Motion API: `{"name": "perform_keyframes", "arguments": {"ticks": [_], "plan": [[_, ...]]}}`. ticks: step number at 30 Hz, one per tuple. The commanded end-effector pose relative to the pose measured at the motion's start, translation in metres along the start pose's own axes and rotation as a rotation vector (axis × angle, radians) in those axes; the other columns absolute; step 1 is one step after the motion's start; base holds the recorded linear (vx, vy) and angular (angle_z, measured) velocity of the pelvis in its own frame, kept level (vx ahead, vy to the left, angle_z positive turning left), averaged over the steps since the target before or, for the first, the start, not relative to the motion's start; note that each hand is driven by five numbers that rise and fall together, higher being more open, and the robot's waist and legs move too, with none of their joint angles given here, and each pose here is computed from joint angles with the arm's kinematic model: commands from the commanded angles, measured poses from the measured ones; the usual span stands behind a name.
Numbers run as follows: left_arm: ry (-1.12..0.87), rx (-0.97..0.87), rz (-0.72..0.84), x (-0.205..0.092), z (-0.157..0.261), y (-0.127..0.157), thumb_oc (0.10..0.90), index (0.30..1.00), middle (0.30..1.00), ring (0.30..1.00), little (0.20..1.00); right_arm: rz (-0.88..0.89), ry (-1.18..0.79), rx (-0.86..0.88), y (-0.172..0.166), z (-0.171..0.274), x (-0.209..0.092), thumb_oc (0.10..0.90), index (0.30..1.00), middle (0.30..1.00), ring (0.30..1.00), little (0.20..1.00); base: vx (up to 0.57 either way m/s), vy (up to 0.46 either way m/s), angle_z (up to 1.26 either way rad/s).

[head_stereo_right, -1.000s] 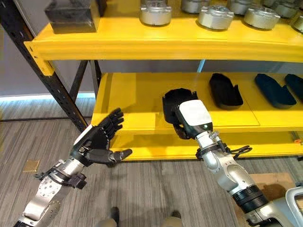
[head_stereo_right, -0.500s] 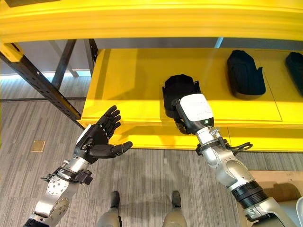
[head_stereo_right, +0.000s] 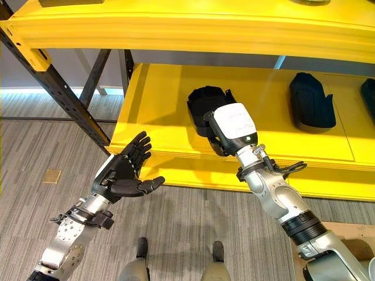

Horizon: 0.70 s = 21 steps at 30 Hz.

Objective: Move parts from the plastic box to the shelf.

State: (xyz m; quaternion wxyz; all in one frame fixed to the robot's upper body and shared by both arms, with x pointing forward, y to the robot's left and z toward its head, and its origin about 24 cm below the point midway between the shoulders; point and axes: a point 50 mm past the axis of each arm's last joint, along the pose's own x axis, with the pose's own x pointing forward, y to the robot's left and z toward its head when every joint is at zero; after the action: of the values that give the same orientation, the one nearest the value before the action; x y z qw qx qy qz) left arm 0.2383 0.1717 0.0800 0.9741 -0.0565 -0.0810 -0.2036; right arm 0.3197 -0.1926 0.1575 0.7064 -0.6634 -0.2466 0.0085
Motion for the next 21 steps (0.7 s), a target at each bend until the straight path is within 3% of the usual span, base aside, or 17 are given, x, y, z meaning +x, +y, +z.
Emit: {"name": "perform_keyframes", "arguments": {"ticks": [1,12,21], "plan": [[-0.225,0.093,-0.113,0.008,0.051,-0.007,0.9,1.0,1.0,1.0,1.0,-0.285,-0.063,-0.073,-0.062,0.01,0.039,0.4,0.3,0.3,0.3,0.3,-0.07,-0.107,0.06],[-0.285,0.125,-0.195,0.017,0.065,-0.015,0.9,1.0,1.0,1.0,1.0,-0.4,0.114,-0.257,-0.111,-0.042,0.054,0.4,0.3,0.3,0.3,0.3,-0.1,-0.101,0.05],[-0.303,0.122,-0.229,0.016,0.067,-0.022,0.9,1.0,1.0,1.0,1.0,-0.449,0.179,-0.333,-0.143,-0.056,0.062,0.4,0.3,0.3,0.3,0.3,-0.07,-0.064,0.04]]}}
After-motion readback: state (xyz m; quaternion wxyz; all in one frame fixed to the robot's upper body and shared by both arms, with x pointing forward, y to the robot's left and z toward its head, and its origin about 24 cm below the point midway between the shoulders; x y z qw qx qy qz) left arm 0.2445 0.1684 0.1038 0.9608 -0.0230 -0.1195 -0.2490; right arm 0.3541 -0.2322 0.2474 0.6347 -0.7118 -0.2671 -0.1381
